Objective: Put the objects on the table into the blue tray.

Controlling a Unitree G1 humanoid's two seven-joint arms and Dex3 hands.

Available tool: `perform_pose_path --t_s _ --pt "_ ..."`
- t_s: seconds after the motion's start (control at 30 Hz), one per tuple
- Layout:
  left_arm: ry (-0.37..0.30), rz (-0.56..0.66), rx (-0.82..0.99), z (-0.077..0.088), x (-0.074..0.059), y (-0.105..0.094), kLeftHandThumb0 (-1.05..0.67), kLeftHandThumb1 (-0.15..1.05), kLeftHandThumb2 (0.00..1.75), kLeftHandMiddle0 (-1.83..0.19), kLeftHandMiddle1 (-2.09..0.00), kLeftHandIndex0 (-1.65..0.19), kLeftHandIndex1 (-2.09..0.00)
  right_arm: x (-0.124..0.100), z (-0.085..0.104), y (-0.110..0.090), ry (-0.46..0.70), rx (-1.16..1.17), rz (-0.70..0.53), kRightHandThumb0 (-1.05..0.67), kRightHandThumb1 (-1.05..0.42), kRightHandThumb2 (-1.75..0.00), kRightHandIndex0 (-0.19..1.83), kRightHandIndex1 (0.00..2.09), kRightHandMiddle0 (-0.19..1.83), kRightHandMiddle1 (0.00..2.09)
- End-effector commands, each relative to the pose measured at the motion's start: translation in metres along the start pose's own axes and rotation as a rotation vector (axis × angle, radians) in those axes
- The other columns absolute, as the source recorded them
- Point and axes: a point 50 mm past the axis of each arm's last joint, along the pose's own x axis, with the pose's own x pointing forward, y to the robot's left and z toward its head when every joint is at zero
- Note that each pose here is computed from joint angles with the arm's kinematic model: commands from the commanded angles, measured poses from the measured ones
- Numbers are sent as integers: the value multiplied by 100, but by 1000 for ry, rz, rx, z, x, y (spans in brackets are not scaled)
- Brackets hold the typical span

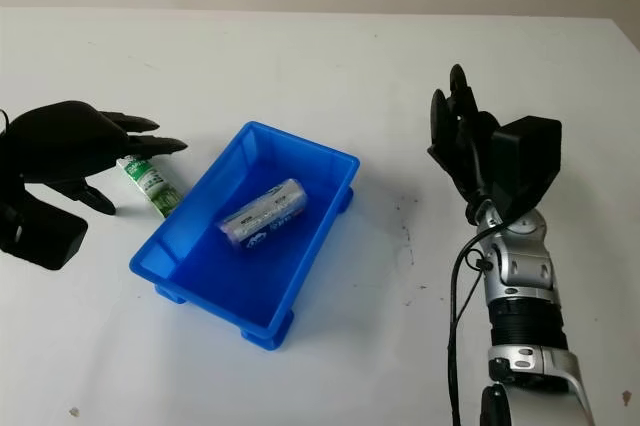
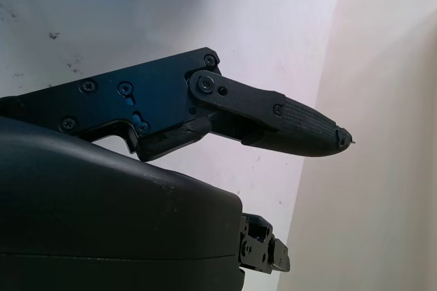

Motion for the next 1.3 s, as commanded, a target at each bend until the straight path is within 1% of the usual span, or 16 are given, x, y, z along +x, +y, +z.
perform_pose_path --t_s 0.0,0.13,0.2,0.23,0.3,0.37,0.4,0.5,0.63,0.7,0.8,0.93,1.0,1.1,1.17,1.27 --pt "-43 -29 -22 12 8 -19 -43 81 6 -32 -6 -29 -6 -2 1 -5 -16 -1 -9 -74 -105 -71 -19 0 -19 0" --pt "-95 -35 34 16 11 -29 -42 88 8 -35 -7 -32 -7 -3 1 -5 -18 -3 -8 -72 -105 -73 -19 0 -19 0" --pt "-115 -29 48 18 12 -35 -40 93 9 -43 -12 -41 -13 -3 2 -6 -18 -4 -11 -71 -105 -74 -19 0 -19 0" --pt "-125 -24 61 19 12 -38 -41 99 6 -25 -76 -34 -57 -4 2 -6 -20 -3 -16 -71 -105 -74 -19 0 -19 0" --pt "-141 -29 80 21 11 -42 -45 104 13 -8 -162 -10 -153 -4 3 -7 -20 -4 -22 -72 -105 -73 -19 0 -19 0" --pt "-159 -42 66 23 10 -46 -48 104 20 -9 -196 -6 -192 -4 3 -7 -17 -7 -24 -73 -105 -72 -19 0 -19 0" --pt "-173 -48 60 25 9 -48 -50 105 28 -19 -204 -11 -202 -4 4 -8 -16 -7 -26 -73 -105 -72 -19 0 -19 0" --pt "-217 -52 39 31 4 -55 -55 105 37 -43 -209 -22 -209 -2 8 -8 -23 -5 -29 -74 -105 -72 -19 0 -19 0" --pt "-259 -70 24 43 -2 -64 -57 105 37 -55 -209 -33 -209 0 12 -9 -24 -1 -28 -75 -105 -70 -19 0 -19 0" --pt "-276 -77 11 49 -5 -67 -57 105 36 -71 -209 -45 -209 2 13 -8 -27 4 -22 -74 -105 -70 -19 0 -19 0" --pt "-281 -99 9 54 -8 -68 -57 105 38 -91 -209 -56 -209 3 14 -7 -31 5 -18 -74 -105 -71 -19 0 -19 0" --pt "-248 -130 -4 52 -8 -63 -56 105 43 -99 -209 -55 -209 3 13 -6 -31 6 -17 -74 -105 -70 -19 0 -19 0" --pt "-197 -111 -3 46 -7 -55 -52 105 46 -101 -209 -55 -209 4 13 -6 -33 10 -15 -74 -105 -69 -19 0 -19 0" --pt "-66 -49 25 26 -4 -31 -47 105 45 -76 -209 -36 -209 4 12 -5 -36 17 -17 -74 -105 -69 -19 0 -19 0" --pt "26 73 37 10 -5 -9 -43 105 38 -64 -209 -25 -209 4 12 -5 -35 17 -17 -75 -105 -68 -19 0 -19 0" --pt "181 236 130 -12 -8 28 -43 105 32 -52 -209 -25 -209 3 12 -5 -35 7 -13 -76 -105 -67 -19 0 -19 0"
